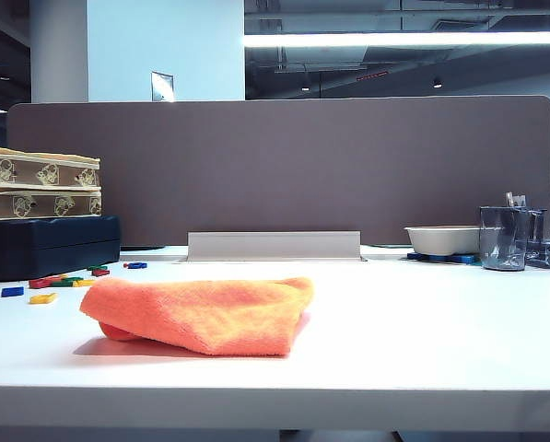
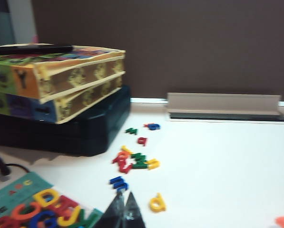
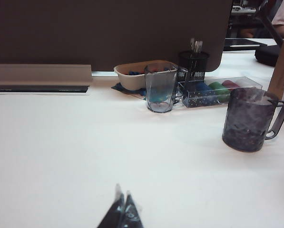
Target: Use an orange cloth to wipe the letter magnets on the table away for a distance.
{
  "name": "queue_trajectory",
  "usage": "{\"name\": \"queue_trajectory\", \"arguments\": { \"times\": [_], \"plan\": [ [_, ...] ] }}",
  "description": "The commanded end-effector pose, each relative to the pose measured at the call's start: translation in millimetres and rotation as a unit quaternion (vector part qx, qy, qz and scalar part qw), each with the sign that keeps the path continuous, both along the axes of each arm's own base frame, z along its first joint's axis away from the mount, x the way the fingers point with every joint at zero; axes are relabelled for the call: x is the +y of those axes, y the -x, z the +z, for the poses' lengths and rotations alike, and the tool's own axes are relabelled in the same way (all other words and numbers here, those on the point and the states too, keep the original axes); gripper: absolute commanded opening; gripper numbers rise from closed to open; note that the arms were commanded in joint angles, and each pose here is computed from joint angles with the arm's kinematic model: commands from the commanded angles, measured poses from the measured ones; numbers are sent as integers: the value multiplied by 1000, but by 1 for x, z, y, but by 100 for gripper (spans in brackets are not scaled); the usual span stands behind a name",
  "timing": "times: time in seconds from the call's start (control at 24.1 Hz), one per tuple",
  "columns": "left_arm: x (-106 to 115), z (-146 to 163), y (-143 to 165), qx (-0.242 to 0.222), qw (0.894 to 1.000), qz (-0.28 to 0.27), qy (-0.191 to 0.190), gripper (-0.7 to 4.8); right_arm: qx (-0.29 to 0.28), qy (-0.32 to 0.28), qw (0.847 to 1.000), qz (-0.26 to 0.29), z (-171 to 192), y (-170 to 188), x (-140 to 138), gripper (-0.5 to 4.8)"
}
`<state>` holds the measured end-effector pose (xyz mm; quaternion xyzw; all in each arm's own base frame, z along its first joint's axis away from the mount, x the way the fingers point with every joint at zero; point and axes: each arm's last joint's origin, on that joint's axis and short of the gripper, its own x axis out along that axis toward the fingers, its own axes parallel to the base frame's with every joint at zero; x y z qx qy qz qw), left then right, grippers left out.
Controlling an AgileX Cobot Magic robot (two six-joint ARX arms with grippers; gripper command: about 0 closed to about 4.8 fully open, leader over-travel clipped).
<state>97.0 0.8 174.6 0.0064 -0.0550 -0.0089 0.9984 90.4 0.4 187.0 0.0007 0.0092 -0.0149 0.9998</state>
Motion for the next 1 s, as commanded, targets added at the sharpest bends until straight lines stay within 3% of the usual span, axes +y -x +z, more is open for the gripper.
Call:
{"name": "queue_trajectory", "arguments": {
  "times": [0.04,0.54,1.0],
  "plan": [
    [2,1,0,-3,1000,9,-1,-5,2,1,1000,2,-5,-1,0,-1],
    [3,1,0,-3,1000,12,-1,-5,68,7,995,69,-39,-5,13,-1],
    [3,1,0,-3,1000,12,-1,-5,72,5,997,32,-39,-6,6,-1]
  ]
}}
